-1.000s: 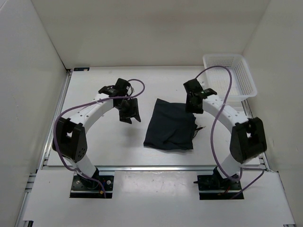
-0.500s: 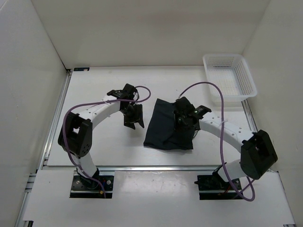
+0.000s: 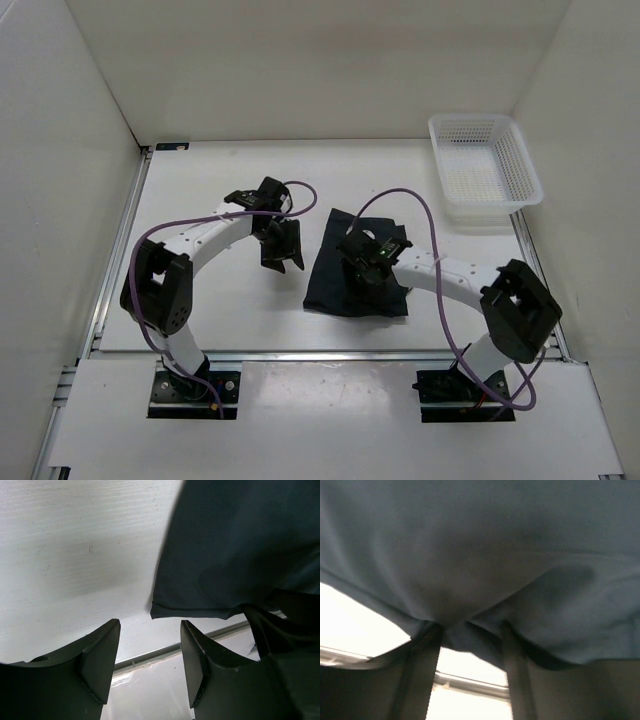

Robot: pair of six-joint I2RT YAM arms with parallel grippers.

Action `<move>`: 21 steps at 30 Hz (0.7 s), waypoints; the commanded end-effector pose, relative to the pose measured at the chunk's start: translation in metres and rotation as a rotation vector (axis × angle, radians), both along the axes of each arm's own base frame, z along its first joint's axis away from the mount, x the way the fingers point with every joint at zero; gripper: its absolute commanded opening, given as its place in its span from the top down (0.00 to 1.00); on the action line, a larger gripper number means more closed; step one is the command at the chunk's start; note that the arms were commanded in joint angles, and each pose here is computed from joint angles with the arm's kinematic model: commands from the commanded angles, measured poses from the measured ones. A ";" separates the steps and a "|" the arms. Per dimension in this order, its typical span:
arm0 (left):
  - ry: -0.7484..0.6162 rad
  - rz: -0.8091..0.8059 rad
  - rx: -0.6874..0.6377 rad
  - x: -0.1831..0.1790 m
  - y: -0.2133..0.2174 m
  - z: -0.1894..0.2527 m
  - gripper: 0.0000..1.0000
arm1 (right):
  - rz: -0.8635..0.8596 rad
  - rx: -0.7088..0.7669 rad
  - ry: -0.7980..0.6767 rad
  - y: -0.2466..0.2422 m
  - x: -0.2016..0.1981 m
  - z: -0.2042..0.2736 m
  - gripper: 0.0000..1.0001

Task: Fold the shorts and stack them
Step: Fold the shorts

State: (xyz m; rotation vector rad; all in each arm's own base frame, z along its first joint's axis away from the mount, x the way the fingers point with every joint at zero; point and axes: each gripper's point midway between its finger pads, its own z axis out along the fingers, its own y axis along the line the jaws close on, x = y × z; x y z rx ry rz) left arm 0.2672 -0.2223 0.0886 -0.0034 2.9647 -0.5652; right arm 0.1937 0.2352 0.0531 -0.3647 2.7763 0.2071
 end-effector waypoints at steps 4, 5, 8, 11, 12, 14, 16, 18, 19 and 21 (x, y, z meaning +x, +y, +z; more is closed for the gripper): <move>-0.078 0.012 -0.027 0.002 0.002 0.022 0.37 | -0.015 0.003 -0.028 0.009 0.010 0.000 0.83; -0.091 0.015 -0.024 0.003 0.004 0.025 0.37 | -0.019 -0.001 -0.038 0.004 0.008 0.004 0.90; -0.083 0.015 -0.020 0.001 0.005 0.022 0.37 | -0.044 -0.021 -0.070 -0.009 0.007 0.014 1.00; -0.088 0.018 -0.012 -0.001 0.007 0.022 0.37 | -0.040 -0.003 -0.095 -0.018 -0.001 0.025 1.00; -0.088 0.018 -0.012 -0.001 0.007 0.022 0.37 | -0.049 0.012 -0.103 -0.019 -0.003 0.029 1.00; -0.088 0.018 -0.012 -0.001 0.007 0.022 0.37 | -0.045 0.042 -0.138 -0.023 -0.007 0.039 1.00; -0.092 0.021 -0.003 0.000 0.009 0.021 0.37 | -0.069 0.044 -0.162 -0.031 -0.008 0.047 1.00; -0.092 0.021 -0.003 0.000 0.009 0.021 0.37 | -0.086 0.005 -0.163 -0.042 -0.011 0.044 1.00; -0.092 0.021 -0.003 0.000 0.009 0.021 0.37 | -0.087 0.007 -0.164 -0.044 -0.012 0.046 1.00; -0.092 0.021 -0.003 0.000 0.009 0.021 0.37 | -0.076 -0.023 -0.146 -0.051 -0.018 0.039 0.97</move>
